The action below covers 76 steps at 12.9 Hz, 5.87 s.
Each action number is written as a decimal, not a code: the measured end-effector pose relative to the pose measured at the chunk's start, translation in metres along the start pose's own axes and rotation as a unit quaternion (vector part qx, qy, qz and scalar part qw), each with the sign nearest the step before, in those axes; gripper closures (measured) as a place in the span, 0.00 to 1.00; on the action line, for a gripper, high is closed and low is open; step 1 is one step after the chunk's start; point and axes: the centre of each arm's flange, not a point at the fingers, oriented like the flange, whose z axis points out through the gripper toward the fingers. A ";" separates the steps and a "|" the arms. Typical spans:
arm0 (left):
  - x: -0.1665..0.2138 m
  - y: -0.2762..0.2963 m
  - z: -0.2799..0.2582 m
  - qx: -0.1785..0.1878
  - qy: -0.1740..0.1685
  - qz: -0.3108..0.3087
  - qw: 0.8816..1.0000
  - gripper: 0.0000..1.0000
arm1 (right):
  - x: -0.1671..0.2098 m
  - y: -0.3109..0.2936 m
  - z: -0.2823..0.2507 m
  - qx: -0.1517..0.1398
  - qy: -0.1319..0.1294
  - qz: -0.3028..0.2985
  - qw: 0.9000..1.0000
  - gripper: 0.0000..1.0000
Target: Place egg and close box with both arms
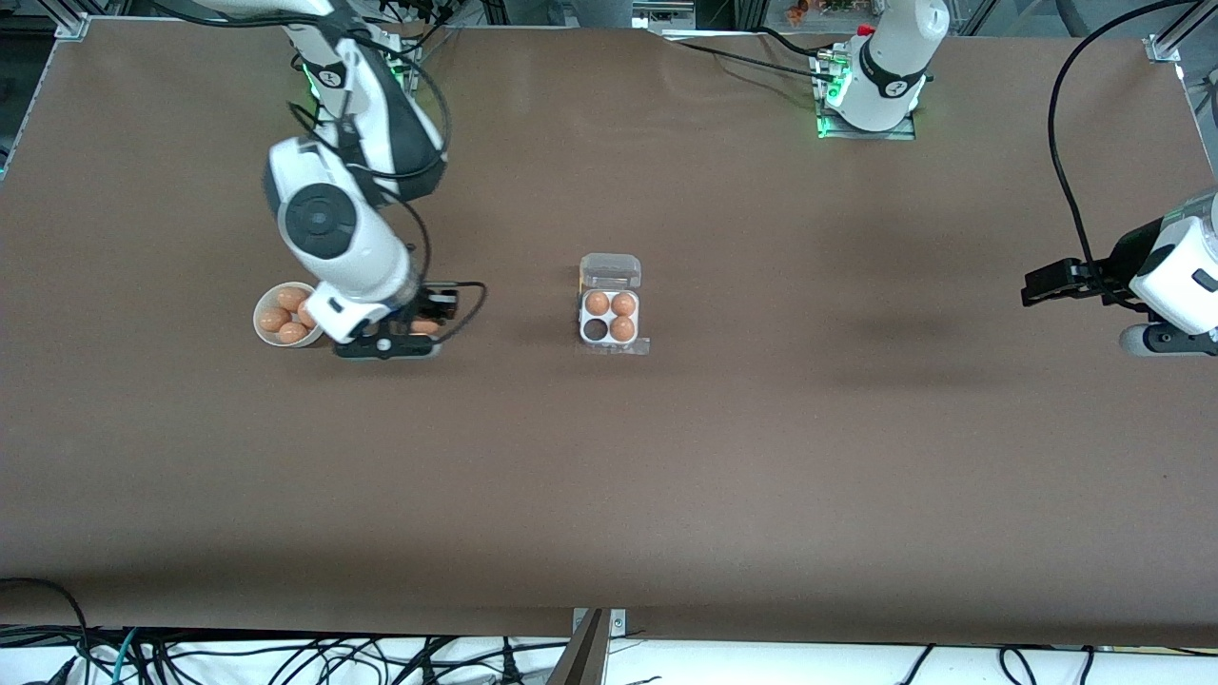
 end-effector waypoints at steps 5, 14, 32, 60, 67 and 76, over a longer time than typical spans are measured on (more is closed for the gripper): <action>0.003 0.000 0.006 0.000 -0.005 0.000 1.000 0.00 | -0.015 -0.109 0.023 0.018 -0.004 0.054 0.998 0.52; 0.004 -0.002 0.005 0.000 -0.004 -0.002 1.000 0.00 | -0.011 -0.184 0.071 0.030 -0.008 0.055 0.998 0.52; -0.007 0.027 -0.001 -0.047 -0.037 0.019 0.998 0.47 | -0.019 -0.205 0.115 0.035 -0.023 0.045 0.998 0.48; -0.049 0.364 0.221 -0.128 -0.368 -0.126 0.912 0.99 | 0.079 0.074 -0.121 0.004 0.066 -0.032 0.997 0.00; -0.092 0.457 0.272 -0.112 -0.340 -0.121 0.926 0.99 | -0.019 0.241 -0.244 0.006 0.054 -0.036 0.998 0.00; -0.117 0.490 0.330 -0.078 -0.349 -0.126 0.925 0.99 | -0.025 0.241 -0.231 0.007 0.049 -0.042 0.998 0.00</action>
